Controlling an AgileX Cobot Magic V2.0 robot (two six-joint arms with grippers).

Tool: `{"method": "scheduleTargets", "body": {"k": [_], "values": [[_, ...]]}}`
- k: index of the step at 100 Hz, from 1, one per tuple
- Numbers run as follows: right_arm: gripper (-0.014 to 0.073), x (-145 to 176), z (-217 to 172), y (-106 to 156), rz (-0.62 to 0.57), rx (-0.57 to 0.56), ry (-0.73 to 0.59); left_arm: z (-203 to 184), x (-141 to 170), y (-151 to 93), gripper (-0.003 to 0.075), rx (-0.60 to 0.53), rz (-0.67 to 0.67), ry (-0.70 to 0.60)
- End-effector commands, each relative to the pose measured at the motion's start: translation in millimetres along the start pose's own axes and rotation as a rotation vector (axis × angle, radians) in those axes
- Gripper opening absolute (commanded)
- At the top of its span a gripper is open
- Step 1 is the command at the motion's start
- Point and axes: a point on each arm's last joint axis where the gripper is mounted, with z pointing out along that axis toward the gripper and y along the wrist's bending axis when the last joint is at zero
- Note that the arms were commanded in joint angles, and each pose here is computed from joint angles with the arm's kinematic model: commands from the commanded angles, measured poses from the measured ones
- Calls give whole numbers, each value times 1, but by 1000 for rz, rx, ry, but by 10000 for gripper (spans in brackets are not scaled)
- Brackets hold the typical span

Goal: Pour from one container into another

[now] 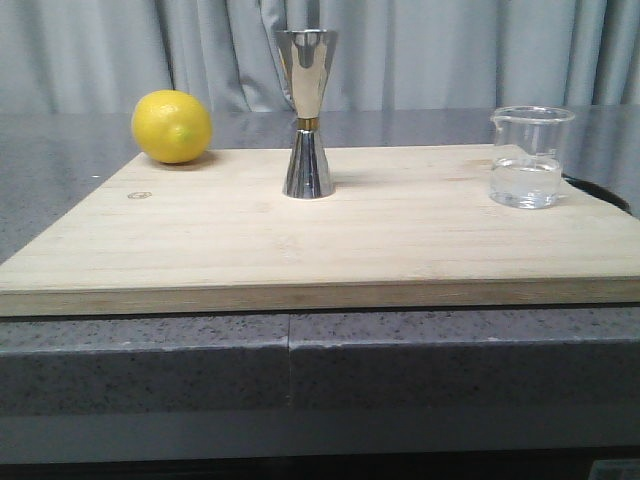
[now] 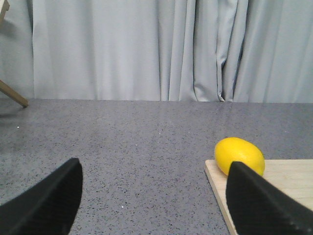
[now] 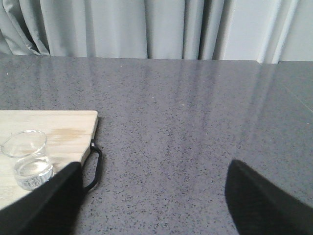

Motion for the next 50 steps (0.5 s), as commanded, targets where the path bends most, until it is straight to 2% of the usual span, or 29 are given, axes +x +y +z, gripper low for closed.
{"method": "scheduleTargets", "body": {"k": [1, 18, 50], "values": [[547, -13, 0, 0, -9, 2, -72, 0, -15, 0, 527, -6, -13, -68], [547, -12, -2, -1, -1, 5, -30, 2, -16, -3, 527, 24, -11, 43], [547, -26, -11, -2, 7, 11, -32, 26, -41, -12, 510, 130, 3, 402]]}}
